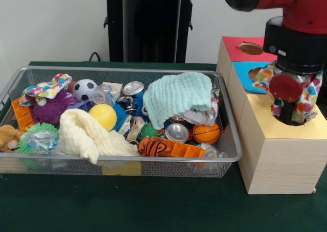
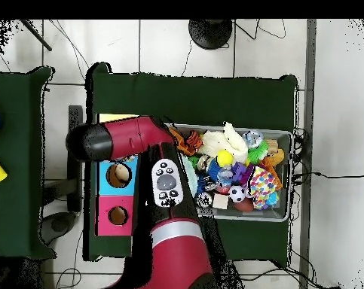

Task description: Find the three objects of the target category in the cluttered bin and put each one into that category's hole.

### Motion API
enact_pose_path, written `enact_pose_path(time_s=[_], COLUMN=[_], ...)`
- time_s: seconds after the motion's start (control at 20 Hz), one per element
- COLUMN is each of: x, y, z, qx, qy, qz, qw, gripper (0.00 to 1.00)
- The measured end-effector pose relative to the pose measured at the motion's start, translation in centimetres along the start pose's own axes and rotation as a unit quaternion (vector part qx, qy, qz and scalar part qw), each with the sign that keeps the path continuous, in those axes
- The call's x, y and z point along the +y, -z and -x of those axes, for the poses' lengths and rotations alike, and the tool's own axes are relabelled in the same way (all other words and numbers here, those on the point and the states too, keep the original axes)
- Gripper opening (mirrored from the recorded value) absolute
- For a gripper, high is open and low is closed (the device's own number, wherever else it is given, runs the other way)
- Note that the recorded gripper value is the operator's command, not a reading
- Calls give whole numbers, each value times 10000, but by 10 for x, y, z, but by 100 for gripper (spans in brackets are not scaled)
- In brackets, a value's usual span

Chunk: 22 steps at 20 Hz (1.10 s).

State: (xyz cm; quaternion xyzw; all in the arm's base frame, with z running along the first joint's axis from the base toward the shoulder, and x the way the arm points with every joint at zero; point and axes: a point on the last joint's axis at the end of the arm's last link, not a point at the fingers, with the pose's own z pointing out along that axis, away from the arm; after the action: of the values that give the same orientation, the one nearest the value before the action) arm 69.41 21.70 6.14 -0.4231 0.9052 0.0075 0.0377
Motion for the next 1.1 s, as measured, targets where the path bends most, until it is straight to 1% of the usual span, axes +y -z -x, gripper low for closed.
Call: enact_pose_path(time_s=[0.1,0.15,0.25,0.6,0.7,0.75,0.95,1.1], x=[0,1,1,3,4,4,5,6], y=[7,19,28,66,70,75,82,83], z=[0,1,1,10,12,14,16,16], qx=[-16,-32,-33,-22,-32,-60,-93,-97], qy=[2,-3,-15,-52,-50,-49,-56,-71], qz=[-18,-35,-33,15,9,-8,-26,-21], qw=[10000,10000,10000,10000,10000,10000,9999,9999], gripper=[0,0,0,0,0,0,0,0])
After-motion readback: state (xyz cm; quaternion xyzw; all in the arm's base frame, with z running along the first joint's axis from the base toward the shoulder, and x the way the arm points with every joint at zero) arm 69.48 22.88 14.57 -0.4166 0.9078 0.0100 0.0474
